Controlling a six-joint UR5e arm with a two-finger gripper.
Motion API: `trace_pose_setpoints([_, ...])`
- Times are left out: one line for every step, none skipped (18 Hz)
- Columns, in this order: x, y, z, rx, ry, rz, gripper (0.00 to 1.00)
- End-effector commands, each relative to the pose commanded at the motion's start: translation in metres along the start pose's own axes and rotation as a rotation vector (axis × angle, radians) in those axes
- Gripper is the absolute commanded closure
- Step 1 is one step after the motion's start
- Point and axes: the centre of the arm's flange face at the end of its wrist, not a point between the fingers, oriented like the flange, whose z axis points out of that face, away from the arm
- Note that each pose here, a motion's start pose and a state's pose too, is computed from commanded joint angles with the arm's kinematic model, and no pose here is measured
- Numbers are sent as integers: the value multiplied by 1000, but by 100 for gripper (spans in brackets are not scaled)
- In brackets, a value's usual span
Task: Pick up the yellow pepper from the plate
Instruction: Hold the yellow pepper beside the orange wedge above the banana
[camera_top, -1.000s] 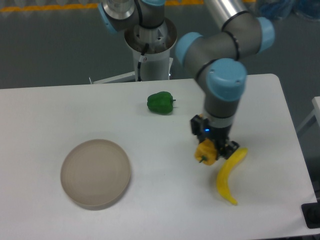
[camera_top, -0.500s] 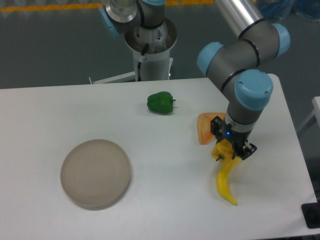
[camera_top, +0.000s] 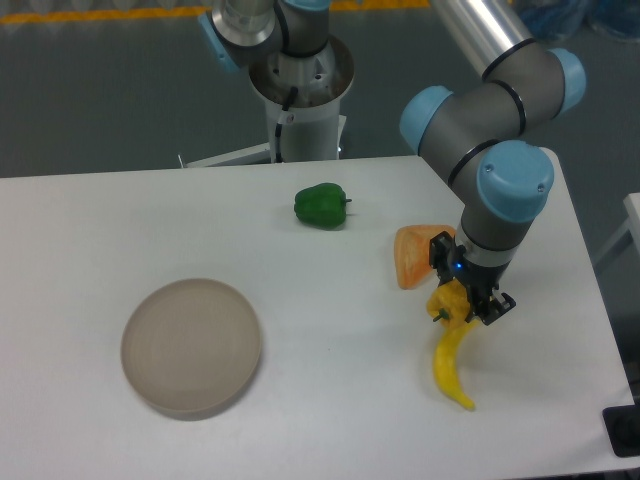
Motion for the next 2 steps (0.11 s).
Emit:
trace_pose_setpoints([0, 0, 0, -2, 0, 0, 100])
trace_pose_setpoints([0, 0, 0, -2, 0, -2, 100])
